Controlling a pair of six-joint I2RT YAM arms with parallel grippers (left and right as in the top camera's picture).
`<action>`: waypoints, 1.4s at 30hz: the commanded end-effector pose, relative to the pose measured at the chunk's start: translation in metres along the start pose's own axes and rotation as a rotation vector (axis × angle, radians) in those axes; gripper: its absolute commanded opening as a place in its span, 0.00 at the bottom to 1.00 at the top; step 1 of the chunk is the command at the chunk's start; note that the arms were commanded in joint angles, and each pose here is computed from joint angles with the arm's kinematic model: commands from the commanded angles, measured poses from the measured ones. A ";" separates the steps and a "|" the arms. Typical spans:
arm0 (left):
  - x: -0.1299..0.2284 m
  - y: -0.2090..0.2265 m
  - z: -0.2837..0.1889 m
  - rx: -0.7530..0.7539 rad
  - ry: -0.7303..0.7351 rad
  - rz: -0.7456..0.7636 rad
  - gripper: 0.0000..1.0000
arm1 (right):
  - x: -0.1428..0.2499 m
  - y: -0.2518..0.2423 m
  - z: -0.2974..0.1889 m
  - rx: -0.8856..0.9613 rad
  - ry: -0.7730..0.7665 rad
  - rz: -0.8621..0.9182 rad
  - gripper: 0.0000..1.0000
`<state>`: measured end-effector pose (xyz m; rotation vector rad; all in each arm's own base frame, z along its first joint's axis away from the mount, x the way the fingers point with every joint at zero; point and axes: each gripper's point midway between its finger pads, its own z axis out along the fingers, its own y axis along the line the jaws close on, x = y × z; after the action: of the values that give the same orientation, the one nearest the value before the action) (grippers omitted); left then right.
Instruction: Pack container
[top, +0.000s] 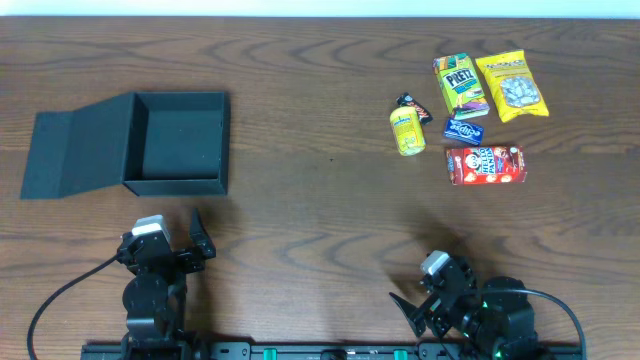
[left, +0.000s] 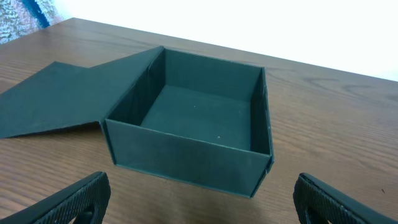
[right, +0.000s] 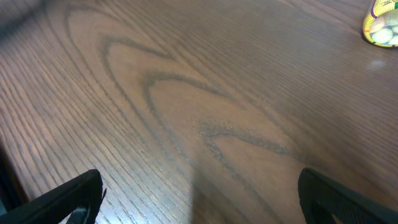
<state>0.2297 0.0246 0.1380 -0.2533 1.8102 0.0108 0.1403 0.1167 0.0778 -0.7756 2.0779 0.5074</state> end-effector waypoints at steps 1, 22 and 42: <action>0.011 0.004 0.003 -0.018 0.018 0.006 0.95 | 0.001 0.000 0.001 -0.005 -0.002 -0.009 0.99; -0.005 -0.019 0.002 0.111 -0.036 -0.040 0.95 | 0.001 0.000 0.001 -0.005 -0.002 -0.009 0.99; -0.113 -0.017 0.024 -0.027 -0.035 0.005 0.95 | 0.001 0.000 0.001 -0.005 -0.002 -0.009 0.99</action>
<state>0.2662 0.0261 0.2312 -0.2743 1.7377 -0.0057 0.1403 0.1166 0.0774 -0.7756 2.0786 0.5071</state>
